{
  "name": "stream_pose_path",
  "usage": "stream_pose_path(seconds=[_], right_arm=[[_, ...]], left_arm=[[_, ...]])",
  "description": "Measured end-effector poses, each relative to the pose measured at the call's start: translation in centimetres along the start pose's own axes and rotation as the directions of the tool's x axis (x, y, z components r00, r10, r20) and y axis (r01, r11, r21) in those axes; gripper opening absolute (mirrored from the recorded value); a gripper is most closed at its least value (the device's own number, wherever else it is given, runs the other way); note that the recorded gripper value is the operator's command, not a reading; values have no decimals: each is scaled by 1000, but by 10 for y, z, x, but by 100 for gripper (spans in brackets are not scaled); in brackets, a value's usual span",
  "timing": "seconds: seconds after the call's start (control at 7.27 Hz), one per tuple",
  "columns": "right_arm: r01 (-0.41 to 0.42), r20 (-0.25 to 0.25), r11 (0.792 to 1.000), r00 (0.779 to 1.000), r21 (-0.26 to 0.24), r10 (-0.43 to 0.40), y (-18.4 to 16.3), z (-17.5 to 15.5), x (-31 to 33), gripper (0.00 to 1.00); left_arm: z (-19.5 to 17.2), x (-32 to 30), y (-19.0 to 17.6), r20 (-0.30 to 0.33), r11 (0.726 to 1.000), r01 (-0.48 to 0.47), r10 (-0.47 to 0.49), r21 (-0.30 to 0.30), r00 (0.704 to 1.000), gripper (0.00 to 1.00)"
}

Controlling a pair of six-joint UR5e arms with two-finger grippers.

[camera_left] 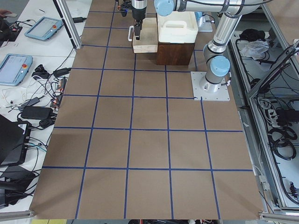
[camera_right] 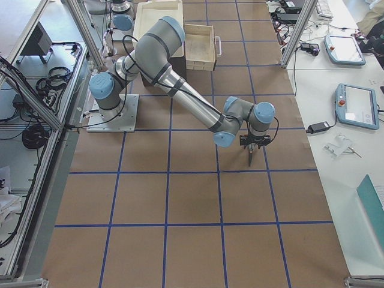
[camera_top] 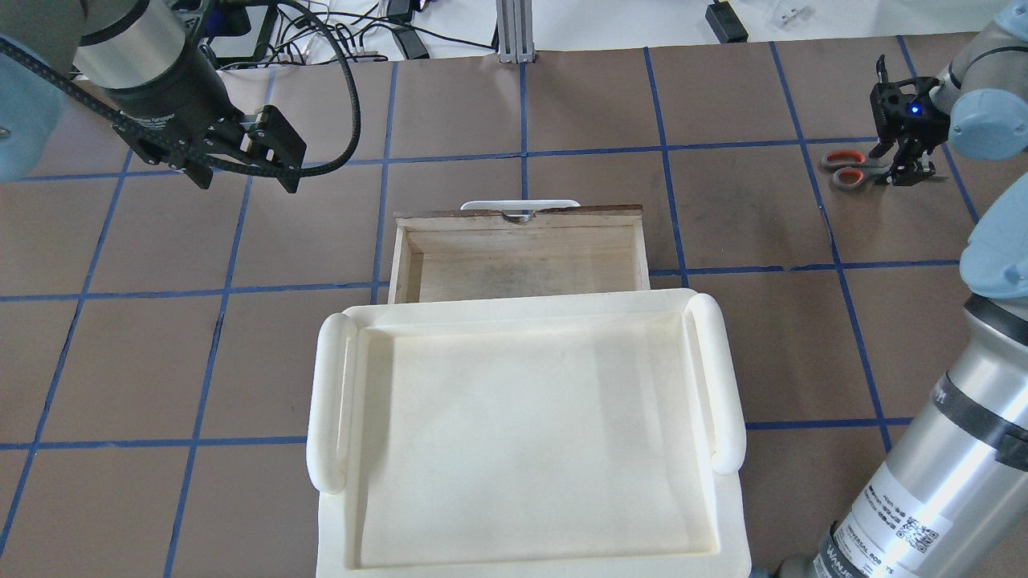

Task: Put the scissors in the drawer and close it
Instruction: 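Close the right gripper on the scissors handles and lift them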

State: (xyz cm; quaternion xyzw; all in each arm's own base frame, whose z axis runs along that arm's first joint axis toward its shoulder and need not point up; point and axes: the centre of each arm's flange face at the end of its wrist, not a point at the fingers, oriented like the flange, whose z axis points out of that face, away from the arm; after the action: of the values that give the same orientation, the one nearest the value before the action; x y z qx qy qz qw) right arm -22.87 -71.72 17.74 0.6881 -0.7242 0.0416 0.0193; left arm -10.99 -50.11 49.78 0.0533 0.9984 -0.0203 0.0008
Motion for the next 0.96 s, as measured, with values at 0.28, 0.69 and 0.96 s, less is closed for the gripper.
stream_pose_path(seconds=[0.28,0.69,0.96], right_arm=[[3,1,1000,1000,-3,-3,0,-1,0,5],[5,1,1000,1000,-22,-5,1,-7,0,0],[5,-21,999,1000,-35,-6,-3,-32,1,0]], left_arm=[[0,0,0,0,1000,0,0,0,1000,100],[0,0,0,0,1000,-1,1,0,1000,100],[0,0,0,1,1000,-1,1,0,1000,100]])
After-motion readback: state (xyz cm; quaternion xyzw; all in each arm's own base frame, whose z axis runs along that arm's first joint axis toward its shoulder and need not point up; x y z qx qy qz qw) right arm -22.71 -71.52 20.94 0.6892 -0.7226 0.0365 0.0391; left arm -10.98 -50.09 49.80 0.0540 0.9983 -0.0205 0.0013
